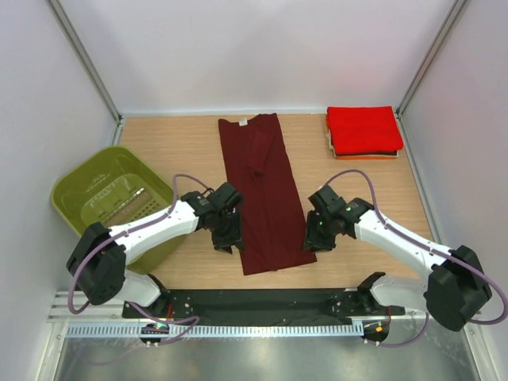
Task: Fold and stack the t-shirts
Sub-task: Fold the tshirt
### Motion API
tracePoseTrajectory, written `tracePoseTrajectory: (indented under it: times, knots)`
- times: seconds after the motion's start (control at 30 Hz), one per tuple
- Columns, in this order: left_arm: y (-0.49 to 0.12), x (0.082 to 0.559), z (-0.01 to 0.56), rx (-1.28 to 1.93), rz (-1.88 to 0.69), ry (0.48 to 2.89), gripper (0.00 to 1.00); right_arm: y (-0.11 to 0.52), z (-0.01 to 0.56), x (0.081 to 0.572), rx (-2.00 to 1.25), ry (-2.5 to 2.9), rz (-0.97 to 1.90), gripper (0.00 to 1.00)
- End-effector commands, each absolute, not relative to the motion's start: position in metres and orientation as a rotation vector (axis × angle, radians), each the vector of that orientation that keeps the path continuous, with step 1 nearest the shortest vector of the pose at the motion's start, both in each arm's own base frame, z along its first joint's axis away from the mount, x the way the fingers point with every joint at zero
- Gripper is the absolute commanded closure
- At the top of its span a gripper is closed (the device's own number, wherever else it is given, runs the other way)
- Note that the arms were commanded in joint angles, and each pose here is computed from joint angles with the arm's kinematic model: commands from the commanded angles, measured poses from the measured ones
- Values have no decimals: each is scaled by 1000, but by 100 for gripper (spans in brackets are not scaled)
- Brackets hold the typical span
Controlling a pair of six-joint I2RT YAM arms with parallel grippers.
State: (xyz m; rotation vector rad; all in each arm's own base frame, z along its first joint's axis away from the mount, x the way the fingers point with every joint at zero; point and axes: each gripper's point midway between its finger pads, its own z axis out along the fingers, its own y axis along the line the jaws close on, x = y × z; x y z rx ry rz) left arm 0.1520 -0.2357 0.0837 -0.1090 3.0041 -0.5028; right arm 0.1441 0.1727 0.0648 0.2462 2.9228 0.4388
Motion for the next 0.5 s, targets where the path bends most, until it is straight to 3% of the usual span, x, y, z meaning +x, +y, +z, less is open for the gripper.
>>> tracePoseTrajectory:
  times: [0.0,0.47]
  knots:
    - [-262,155,77,-201,-672,2975,58,167,74,157,173,2958,523,60]
    - [-257,122,25,-322,-510,3078,56,142,41,163,273,3079,521,52]
